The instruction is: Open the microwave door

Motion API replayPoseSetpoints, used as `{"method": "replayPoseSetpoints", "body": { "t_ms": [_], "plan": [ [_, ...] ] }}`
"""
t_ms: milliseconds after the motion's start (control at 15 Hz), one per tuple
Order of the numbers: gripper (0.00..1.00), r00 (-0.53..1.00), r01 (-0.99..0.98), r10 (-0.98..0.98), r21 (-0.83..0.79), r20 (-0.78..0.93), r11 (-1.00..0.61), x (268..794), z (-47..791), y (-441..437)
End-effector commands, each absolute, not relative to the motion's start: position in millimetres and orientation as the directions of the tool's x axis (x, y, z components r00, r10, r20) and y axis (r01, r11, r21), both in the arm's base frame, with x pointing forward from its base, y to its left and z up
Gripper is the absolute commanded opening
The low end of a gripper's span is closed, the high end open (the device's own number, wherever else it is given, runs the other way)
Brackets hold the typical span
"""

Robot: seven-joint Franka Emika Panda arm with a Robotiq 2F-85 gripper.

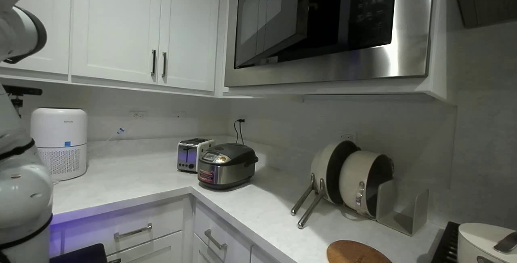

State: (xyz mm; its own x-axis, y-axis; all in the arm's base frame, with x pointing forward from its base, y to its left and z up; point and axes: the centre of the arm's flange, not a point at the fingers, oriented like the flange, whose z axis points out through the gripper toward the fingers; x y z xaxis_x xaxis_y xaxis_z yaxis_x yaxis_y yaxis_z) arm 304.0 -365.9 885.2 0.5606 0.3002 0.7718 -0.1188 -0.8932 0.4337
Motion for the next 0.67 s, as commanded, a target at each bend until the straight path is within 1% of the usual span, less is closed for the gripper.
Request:
{"method": "replayPoseSetpoints", "body": {
  "t_ms": [0, 67, 133, 200, 600],
  "plan": [
    [0.80, 0.587, -0.034, 0.309, 0.404, 0.748, -0.914, 318.1, 892.0, -345.9],
    [0.89, 0.593, -0.032, 0.306, 0.402, 0.744, -0.915, 316.0, 892.6, -345.7],
    [0.95, 0.598, -0.029, 0.305, 0.400, 0.741, -0.916, 314.8, 893.2, -345.8],
    [1.00, 0.601, -0.031, 0.302, 0.399, 0.740, -0.916, 313.8, 894.1, -346.3],
    [1.00, 0.637, 0.019, 0.280, 0.348, 0.719, -0.937, 314.8, 890.4, -350.1]
  ]
}}
